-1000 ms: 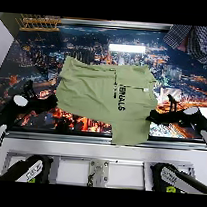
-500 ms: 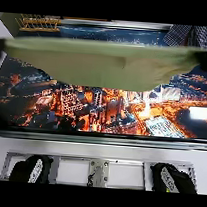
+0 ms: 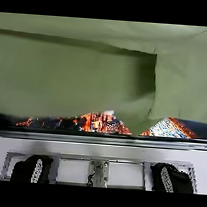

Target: Fold the clothes and pants, and hang the long-sleeved shirts on hangers.

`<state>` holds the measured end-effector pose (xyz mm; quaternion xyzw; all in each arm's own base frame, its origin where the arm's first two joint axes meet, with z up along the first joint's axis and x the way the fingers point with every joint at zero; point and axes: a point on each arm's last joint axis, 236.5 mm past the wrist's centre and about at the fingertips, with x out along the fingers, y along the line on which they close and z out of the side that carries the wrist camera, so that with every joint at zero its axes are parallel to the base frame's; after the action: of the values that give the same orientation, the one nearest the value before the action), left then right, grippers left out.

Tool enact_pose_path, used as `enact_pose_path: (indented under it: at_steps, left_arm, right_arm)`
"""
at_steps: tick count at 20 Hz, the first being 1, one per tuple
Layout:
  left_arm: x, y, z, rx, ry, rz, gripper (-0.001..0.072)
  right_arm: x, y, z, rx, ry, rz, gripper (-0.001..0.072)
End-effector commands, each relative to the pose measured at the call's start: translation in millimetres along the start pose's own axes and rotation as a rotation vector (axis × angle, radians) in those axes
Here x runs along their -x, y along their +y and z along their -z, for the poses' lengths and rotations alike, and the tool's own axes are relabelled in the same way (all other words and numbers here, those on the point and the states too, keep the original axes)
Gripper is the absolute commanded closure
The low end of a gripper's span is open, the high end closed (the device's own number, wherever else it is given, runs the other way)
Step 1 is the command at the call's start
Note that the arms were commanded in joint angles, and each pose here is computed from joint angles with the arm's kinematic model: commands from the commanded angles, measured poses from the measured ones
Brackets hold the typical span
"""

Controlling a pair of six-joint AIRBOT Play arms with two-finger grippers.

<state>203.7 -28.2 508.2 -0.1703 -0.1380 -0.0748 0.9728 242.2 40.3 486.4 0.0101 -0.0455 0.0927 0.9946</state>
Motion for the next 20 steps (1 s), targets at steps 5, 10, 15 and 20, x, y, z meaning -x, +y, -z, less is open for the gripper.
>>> enact_pose_path:
  at_steps: [5,10,15,20]
  left_arm:
    - [-98.6,98.0,195.2,0.145,0.655,-0.149,0.07]
    - [-139.9,153.7,408.8,0.282,1.138,-0.209,0.07]
    - [-176.1,190.6,531.0,0.327,1.195,-0.271,0.07]
    - [-222.2,201.5,520.7,0.304,1.115,-0.251,0.07]
  right_arm:
    - [-80.3,-30.9,183.4,-0.254,0.67,-0.073,0.0698]
    - [-155.7,-41.4,353.0,-0.406,1.075,-0.14,0.0698]
    - [-214.4,-65.6,477.9,-0.444,1.186,-0.063,0.0698]
    - [-252.8,-91.8,479.7,-0.439,1.05,0.022,0.0698]
